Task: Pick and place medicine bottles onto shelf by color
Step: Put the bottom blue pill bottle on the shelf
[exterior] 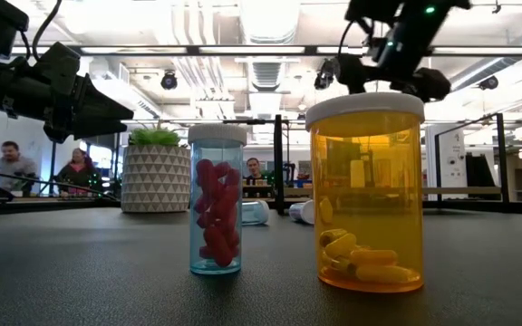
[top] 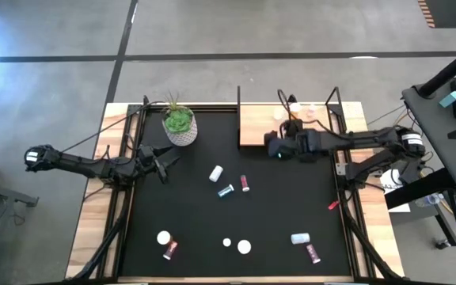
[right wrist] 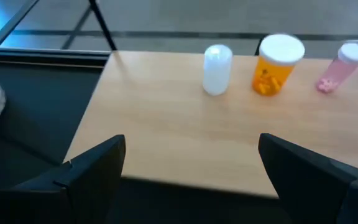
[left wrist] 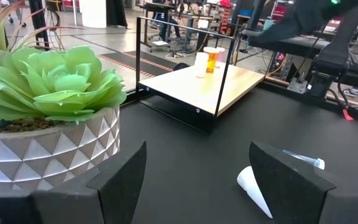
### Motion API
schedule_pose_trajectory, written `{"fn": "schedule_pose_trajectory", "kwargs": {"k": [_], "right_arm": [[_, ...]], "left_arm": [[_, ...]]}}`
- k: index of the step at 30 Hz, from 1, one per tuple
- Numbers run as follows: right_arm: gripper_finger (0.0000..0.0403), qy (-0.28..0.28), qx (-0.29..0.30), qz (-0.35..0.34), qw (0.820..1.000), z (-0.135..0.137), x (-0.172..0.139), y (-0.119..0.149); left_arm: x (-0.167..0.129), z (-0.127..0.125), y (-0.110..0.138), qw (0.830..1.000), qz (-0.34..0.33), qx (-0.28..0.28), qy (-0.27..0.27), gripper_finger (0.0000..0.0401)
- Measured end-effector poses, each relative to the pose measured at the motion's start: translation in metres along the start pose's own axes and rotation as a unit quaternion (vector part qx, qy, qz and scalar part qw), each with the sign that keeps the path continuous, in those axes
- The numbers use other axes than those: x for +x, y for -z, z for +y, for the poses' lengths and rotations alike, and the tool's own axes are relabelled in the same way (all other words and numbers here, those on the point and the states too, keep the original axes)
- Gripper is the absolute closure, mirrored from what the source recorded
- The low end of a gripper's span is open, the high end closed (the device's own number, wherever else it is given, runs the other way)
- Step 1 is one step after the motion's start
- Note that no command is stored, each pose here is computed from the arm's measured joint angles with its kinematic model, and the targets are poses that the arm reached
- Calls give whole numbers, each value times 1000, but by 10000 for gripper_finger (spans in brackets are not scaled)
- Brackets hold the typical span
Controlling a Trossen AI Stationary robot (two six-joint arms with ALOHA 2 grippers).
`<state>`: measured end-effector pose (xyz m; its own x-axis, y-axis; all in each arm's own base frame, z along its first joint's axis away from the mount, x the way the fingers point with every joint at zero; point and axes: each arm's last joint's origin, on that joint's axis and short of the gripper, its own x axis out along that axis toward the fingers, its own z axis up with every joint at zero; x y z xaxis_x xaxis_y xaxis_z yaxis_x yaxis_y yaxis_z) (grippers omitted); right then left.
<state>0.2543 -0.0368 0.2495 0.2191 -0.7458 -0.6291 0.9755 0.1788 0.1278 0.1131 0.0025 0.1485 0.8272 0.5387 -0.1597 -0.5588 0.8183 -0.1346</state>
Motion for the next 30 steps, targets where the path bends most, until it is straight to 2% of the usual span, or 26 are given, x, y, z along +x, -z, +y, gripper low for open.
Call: {"fn": "schedule_pose_trajectory", "kwargs": {"k": [5, 12, 20, 30], "right_arm": [[44, -30, 3, -11, 999, -4, -18, 32], [44, -69, 53, 6, 996, -12, -41, 72], [44, -91, 126, 84, 984, -30, -58, 113], [44, -97, 174, 152, 968, -37, -84, 162]], "left_arm": [[0, 0, 0, 1000, 0, 0, 0, 131], [0, 0, 0, 1000, 0, 0, 0, 131], [0, 0, 0, 1000, 0, 0, 0, 131], [0, 0, 0, 1000, 0, 0, 0, 131]]}}
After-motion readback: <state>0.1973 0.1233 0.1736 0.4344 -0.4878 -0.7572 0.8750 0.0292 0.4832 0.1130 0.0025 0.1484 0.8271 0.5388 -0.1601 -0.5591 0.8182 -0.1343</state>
